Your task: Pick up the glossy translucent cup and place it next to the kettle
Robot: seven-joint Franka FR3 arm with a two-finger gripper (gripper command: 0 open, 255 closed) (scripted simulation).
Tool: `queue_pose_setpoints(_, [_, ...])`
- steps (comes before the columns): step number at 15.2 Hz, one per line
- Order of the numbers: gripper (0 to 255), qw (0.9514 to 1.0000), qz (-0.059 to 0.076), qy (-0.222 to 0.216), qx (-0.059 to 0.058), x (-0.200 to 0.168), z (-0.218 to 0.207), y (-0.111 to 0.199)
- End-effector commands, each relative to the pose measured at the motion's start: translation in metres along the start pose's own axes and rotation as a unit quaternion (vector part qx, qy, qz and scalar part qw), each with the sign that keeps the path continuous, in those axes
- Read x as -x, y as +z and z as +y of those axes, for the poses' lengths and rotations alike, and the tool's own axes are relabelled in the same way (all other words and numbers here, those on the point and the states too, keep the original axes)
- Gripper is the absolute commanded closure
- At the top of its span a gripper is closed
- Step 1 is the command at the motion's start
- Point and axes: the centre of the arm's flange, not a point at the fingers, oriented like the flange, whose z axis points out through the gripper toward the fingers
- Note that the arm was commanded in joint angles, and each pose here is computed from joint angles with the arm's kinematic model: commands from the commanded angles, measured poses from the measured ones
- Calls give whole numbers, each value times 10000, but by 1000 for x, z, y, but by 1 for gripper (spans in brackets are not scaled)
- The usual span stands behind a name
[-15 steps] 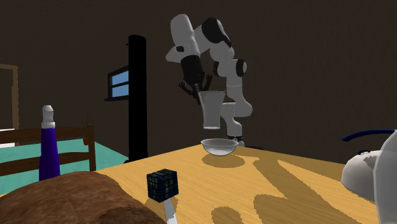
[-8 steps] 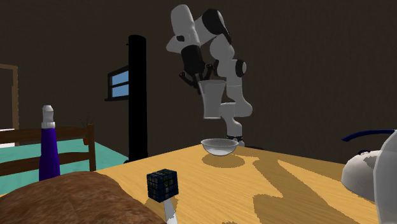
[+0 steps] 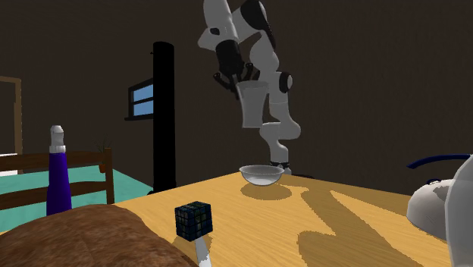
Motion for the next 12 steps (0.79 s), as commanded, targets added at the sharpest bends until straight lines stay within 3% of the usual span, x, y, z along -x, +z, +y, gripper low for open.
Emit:
queue_pose_setpoints(1, [255,10000,-1,0,-1,-1,-3,-8])
queue_pose_setpoints(12, [255,10000,-1,0,-1,28,-141,27])
